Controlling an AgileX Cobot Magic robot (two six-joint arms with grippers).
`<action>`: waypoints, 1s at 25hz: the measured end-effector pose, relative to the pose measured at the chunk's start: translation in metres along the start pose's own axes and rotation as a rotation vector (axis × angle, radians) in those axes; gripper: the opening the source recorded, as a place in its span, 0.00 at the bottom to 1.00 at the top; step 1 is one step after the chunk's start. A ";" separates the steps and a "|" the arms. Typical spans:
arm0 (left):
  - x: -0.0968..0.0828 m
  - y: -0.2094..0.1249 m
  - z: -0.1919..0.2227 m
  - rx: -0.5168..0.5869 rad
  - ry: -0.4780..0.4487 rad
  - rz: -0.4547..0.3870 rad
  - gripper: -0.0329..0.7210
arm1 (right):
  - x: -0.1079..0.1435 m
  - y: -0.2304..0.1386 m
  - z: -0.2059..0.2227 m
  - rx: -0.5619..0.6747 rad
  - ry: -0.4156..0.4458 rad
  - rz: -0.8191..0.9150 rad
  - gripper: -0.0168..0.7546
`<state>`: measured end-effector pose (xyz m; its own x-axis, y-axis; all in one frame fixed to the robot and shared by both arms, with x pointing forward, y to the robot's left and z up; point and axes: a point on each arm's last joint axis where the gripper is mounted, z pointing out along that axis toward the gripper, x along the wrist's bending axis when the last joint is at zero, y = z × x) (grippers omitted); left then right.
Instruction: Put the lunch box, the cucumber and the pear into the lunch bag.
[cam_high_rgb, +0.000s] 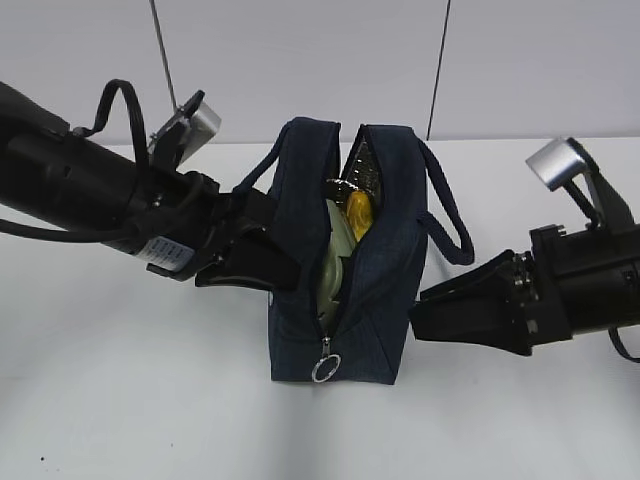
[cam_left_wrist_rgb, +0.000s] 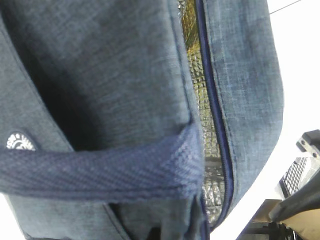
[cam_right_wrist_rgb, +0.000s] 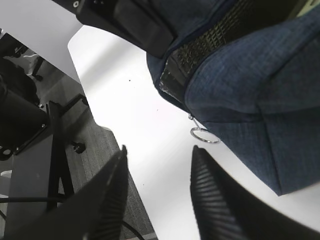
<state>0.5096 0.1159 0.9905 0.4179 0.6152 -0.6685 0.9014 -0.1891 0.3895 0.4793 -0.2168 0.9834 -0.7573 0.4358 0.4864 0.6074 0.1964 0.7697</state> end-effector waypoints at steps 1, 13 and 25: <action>0.000 0.000 0.000 0.000 0.000 0.001 0.03 | 0.000 0.000 0.000 -0.004 0.000 0.004 0.45; 0.002 0.003 0.000 -0.032 0.019 -0.007 0.03 | 0.013 -0.002 0.018 0.057 0.046 -0.241 0.45; 0.001 0.004 0.000 -0.044 0.009 -0.024 0.03 | 0.020 -0.012 0.045 0.219 -0.058 -0.583 0.45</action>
<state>0.5135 0.1155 0.9916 0.3952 0.6256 -0.6726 0.9051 -0.1403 0.4014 0.4678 -0.1708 0.9655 -0.9685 0.2484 -0.0160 0.1379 0.5890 0.7963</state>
